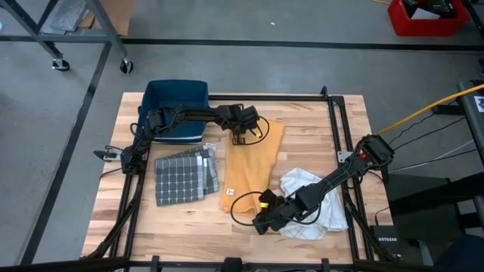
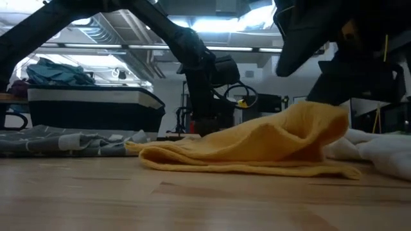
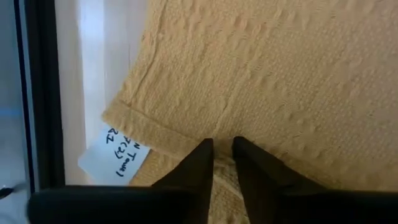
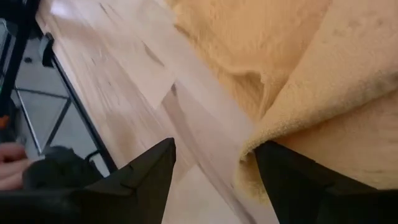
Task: Fold towel
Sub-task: Fold the yellow towel
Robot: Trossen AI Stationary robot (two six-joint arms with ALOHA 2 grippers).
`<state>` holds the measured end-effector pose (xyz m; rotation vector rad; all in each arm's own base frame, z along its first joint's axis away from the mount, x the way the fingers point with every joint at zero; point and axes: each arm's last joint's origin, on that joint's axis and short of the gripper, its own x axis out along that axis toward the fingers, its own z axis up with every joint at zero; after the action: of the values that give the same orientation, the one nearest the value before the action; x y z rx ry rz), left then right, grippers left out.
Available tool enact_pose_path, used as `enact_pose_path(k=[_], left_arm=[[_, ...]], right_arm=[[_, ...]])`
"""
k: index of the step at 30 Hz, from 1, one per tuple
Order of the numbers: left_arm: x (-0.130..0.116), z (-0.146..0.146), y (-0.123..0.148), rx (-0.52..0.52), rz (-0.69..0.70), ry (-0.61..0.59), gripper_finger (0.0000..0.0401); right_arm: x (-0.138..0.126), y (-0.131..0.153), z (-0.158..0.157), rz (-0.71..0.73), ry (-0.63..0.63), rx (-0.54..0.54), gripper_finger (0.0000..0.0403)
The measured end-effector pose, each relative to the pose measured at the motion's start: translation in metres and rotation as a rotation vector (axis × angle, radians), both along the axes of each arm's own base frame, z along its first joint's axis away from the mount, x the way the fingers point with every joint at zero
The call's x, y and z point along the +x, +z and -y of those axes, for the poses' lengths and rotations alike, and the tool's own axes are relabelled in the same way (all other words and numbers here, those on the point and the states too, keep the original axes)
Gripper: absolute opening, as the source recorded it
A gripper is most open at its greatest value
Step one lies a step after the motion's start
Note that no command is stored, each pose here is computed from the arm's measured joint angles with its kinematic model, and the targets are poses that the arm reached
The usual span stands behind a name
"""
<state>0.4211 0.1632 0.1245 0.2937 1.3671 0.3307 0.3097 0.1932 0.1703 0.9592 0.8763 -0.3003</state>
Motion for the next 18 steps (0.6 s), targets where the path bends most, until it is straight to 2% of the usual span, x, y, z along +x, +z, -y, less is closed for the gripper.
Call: enact_pose_path(k=[4,6,13,18], left_arm=[[0.001,0.003,0.000,-0.003,0.001,-0.004,0.0094],[0.001,0.003,0.000,-0.006,0.008,0.013,0.0104],[0.001,0.004,-0.001,-0.028,0.039,0.091,0.0101],[0.001,0.005,0.003,-0.028,0.049,0.082,0.0082]], right_arm=[[-0.002,-0.001,-0.003,-0.060,0.047,0.087,0.0232],[-0.004,-0.002,-0.003,-0.098,-0.008,0.130,0.0232],[-0.032,0.001,-0.001,-0.181,-0.210,-0.022,0.0232],[-0.047,0.012,0.002,-0.211,-0.230,-0.074,0.0232]])
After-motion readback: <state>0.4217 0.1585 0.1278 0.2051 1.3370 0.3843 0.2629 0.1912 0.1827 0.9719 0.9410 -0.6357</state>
